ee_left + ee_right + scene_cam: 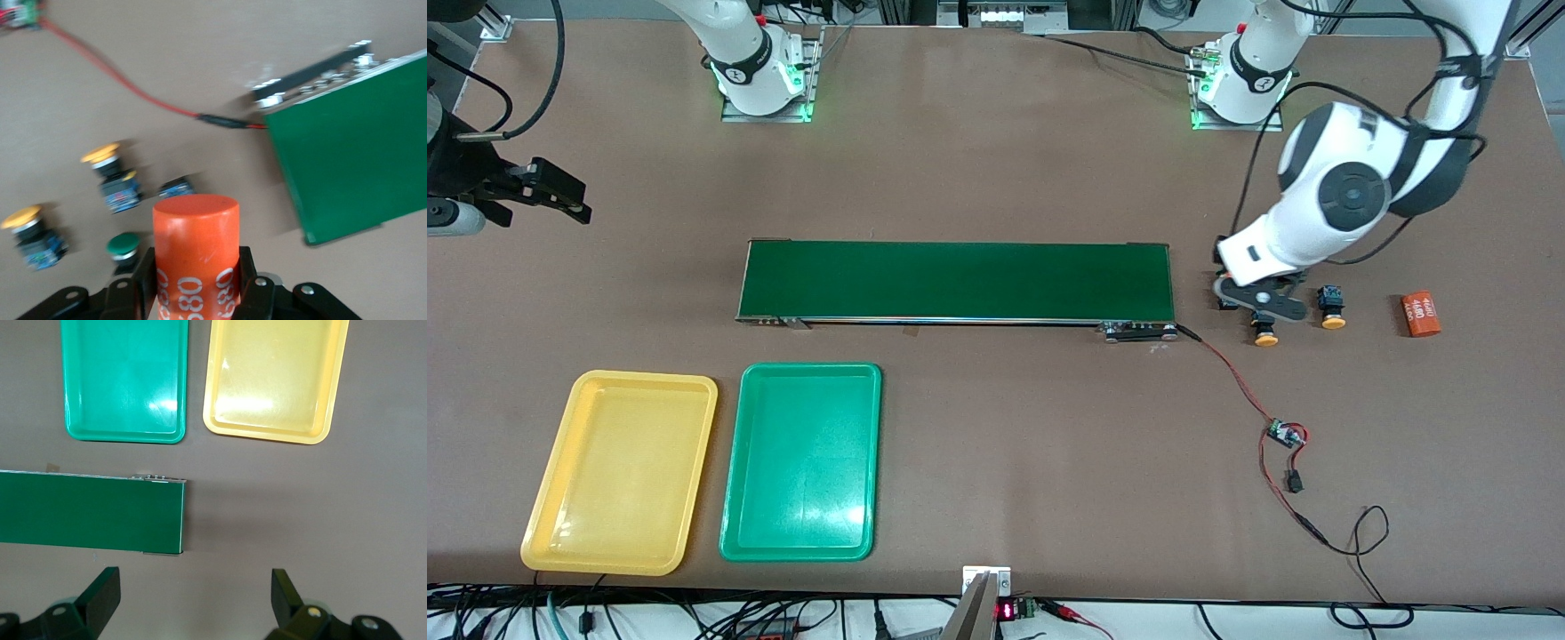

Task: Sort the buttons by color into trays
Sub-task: 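Carry the orange cylinder over the conveyor belt and lower it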

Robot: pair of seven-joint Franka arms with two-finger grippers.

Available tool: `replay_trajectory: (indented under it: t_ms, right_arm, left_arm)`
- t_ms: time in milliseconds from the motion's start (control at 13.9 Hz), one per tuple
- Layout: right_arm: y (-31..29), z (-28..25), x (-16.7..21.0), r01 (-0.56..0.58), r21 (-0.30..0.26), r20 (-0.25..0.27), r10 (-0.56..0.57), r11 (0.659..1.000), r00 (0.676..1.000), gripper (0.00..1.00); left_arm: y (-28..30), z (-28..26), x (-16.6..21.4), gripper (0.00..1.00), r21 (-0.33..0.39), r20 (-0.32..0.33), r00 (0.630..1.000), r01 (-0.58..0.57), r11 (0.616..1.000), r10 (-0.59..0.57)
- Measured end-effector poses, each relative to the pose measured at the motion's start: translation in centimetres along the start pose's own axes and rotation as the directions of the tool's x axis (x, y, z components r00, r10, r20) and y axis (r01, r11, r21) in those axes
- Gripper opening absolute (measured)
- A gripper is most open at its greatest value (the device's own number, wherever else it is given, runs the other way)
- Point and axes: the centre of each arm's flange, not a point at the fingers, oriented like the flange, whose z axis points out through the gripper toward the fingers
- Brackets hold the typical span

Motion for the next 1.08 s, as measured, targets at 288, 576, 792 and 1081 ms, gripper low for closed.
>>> replay_trajectory:
  t_ms: [288, 576, 792, 1081]
  right_arm:
    - [0.0, 0.0, 0.0, 0.0, 0.0, 0.0, 0.0, 1.0, 1.0, 1.0]
    - [0.4, 0.0, 0.0, -0.008, 0.0, 0.0, 0.008, 1.0, 1.0, 1.0]
    - [0.6, 0.0, 0.0, -0.011, 0.0, 0.001, 0.011, 1.0, 1.0, 1.0]
    - [0.6, 0.0, 0.0, -0.011, 0.0, 0.001, 0.011, 1.0, 1.0, 1.0]
  left_arm:
    - [2.9, 1.1, 2.0, 0.5, -0.044, 0.009, 0.998, -0.059, 0.997, 0.06]
    - [5.1, 2.6, 2.7, 0.5, -0.065, 0.036, 0.999, -0.038, 0.997, 0.04]
    - [8.1, 3.2, 3.6, 0.5, -0.083, 0.034, 0.988, -0.149, 0.985, 0.153]
    - [11.3, 4.7, 4.0, 0.5, -0.109, 0.025, 0.881, -0.468, 0.877, 0.473]
